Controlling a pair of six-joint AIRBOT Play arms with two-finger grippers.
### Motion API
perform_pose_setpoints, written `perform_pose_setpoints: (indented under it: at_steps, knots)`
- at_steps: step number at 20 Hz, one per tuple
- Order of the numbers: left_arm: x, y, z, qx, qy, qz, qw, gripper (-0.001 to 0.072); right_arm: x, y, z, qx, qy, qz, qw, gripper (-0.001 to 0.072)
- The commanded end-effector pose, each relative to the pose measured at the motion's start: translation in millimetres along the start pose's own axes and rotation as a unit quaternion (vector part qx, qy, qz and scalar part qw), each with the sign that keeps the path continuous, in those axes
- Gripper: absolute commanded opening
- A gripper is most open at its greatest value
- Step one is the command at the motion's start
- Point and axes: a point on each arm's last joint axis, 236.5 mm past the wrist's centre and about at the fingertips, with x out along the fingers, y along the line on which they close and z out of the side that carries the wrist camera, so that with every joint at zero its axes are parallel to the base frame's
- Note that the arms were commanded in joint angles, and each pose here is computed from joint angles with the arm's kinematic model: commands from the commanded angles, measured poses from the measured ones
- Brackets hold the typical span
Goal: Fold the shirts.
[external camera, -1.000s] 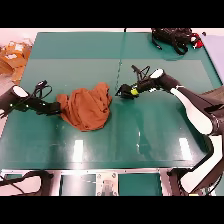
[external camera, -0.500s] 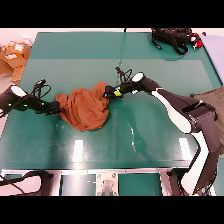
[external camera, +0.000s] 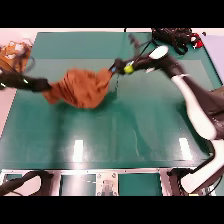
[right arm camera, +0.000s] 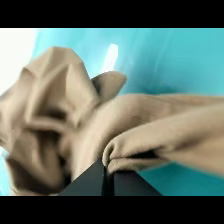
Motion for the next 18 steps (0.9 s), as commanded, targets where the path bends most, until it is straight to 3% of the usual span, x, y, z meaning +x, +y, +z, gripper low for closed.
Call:
perform_pose_setpoints:
  at_steps: [1, 3, 6, 10, 12, 18]
  knots:
    - [-113, -43, 74, 0.081, -0.152, 0.028, 0.985, 0.0021, -114, 54, 35, -0.109, -0.068, -0.031, 0.991, 0.0019]
    - [-165, -66, 93, 0.111, -0.215, 0.04, 0.969, 0.0021, -176, 74, 32, -0.163, -0.088, -0.084, 0.979, 0.0019]
    - [-175, -88, 79, 0.118, -0.201, 0.008, 0.972, 0.0022, -234, 66, 6, -0.168, -0.087, -0.184, 0.965, 0.0019]
    - [-108, -129, 25, 0.08, -0.125, -0.164, 0.975, 0.0022, -203, 23, -67, -0.109, -0.018, -0.192, 0.975, 0.002]
    - [-58, -135, -13, 0.067, -0.087, -0.207, 0.972, 0.0021, -163, -16, -112, -0.068, 0.025, -0.194, 0.978, 0.0019]
    - [73, -115, -156, 0.013, 0.057, -0.179, 0.982, 0.0022, -104, -107, -207, 0.034, 0.055, -0.224, 0.972, 0.002]
